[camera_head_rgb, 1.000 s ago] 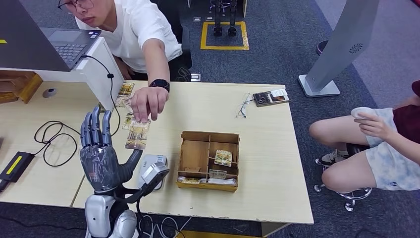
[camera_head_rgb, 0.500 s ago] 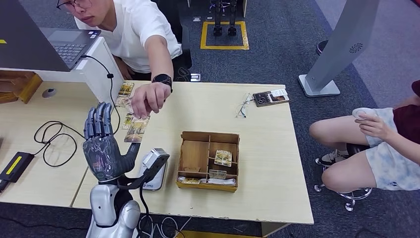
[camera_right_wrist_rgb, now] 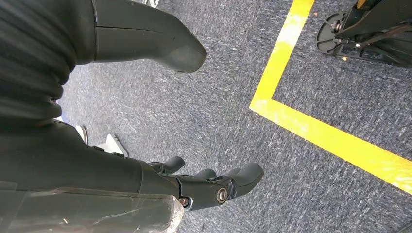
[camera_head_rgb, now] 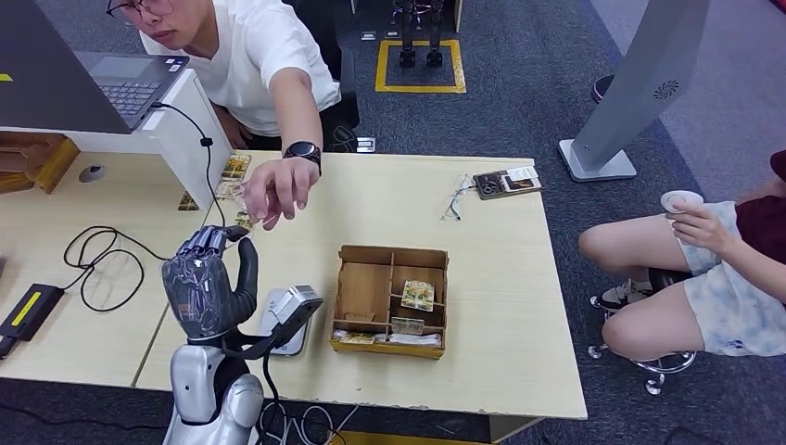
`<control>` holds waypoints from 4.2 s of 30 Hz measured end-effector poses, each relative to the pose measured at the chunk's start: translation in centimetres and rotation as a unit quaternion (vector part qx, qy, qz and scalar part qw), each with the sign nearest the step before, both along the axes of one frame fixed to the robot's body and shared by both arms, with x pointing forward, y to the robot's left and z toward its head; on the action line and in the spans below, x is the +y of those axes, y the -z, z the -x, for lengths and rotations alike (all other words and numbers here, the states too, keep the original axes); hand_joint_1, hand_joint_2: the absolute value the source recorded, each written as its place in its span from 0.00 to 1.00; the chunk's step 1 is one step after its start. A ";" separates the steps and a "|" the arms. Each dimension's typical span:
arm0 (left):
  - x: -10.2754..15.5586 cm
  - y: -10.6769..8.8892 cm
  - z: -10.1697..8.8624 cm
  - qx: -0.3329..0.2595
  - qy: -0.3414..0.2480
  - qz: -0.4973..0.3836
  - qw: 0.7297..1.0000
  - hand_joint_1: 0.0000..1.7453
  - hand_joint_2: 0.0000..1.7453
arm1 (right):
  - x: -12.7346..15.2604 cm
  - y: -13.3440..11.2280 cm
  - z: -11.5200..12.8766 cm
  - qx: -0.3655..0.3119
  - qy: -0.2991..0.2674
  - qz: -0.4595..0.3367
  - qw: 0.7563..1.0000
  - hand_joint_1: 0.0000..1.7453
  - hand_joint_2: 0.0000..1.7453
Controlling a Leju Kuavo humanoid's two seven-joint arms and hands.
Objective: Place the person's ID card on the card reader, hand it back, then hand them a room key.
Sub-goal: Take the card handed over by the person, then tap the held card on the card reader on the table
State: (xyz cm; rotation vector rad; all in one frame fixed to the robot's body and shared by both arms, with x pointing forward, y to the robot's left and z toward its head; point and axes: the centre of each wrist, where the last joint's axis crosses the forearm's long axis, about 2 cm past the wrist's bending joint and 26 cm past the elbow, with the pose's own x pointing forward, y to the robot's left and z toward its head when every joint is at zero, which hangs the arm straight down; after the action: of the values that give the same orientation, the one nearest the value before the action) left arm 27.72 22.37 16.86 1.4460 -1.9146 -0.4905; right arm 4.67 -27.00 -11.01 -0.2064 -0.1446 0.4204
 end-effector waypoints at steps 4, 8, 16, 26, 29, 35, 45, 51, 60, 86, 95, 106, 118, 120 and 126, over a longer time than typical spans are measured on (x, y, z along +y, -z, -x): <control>-0.1 0.0 0.0 -0.004 0.009 -0.003 1.000 1.00 1.00 | 0.0 0.0 0.0 0.002 0.000 0.001 1.000 0.00 1.00; -0.1 0.1 0.0 -0.005 0.016 -0.002 1.000 1.00 1.00 | 0.0 0.0 0.0 0.002 0.000 0.001 1.000 0.00 1.00; -0.4 1.5 -0.3 0.002 0.053 0.154 0.987 1.00 1.00 | 0.0 0.0 0.0 0.002 0.006 0.001 1.000 0.00 1.00; -1.6 3.9 0.4 0.029 0.092 0.431 0.897 1.00 1.00 | 0.0 0.0 0.2 0.002 0.012 0.005 1.000 0.00 1.00; -1.8 4.1 0.5 0.034 0.095 0.432 0.896 1.00 1.00 | 0.0 0.0 0.3 0.002 0.012 0.005 1.000 0.00 1.00; -1.8 4.7 0.7 0.044 0.097 0.462 0.881 1.00 1.00 | 0.0 0.0 0.3 0.002 0.013 0.006 1.000 0.00 1.00; -1.1 7.2 1.9 0.094 0.079 0.408 0.904 1.00 1.00 | 0.0 0.0 0.3 0.000 0.014 0.006 1.000 0.00 1.00; -0.5 9.3 2.6 0.136 0.050 0.326 0.934 1.00 1.00 | 0.0 0.0 0.3 0.000 0.013 0.007 1.000 0.00 1.00; 1.2 11.3 3.5 0.164 0.005 0.230 0.959 1.00 1.00 | 0.0 0.0 0.3 -0.001 0.013 0.007 1.000 0.00 1.00; 7.2 8.7 5.2 0.097 -0.044 0.045 0.993 1.00 1.00 | 0.0 0.0 0.2 -0.001 0.010 0.007 1.000 0.00 1.00; 7.1 8.4 5.1 0.111 -0.057 0.017 0.992 1.00 1.00 | 0.0 0.0 0.2 -0.002 0.010 0.005 1.000 0.00 1.00; 6.3 8.0 4.8 0.136 -0.071 -0.036 0.988 1.00 1.00 | 0.1 0.0 0.3 0.000 0.010 0.002 1.000 0.00 1.00; 1.6 10.0 4.5 0.208 -0.059 -0.031 0.976 1.00 1.00 | 0.1 0.0 0.1 0.000 0.009 -0.002 1.000 0.00 1.00; 0.9 10.5 4.5 0.221 -0.050 -0.030 0.974 1.00 1.00 | 0.0 0.0 0.1 0.001 0.009 -0.003 1.000 0.00 1.00; -0.5 11.8 4.9 0.248 -0.028 -0.030 0.968 1.00 1.00 | 0.0 0.0 0.1 0.002 0.009 -0.004 1.000 0.00 1.00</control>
State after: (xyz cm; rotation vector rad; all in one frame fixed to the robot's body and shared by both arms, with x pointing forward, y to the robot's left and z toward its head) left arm 22.82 21.91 5.10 1.2617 -1.4671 -0.8036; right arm 4.55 -27.02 -11.03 -0.1991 -0.1412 0.4032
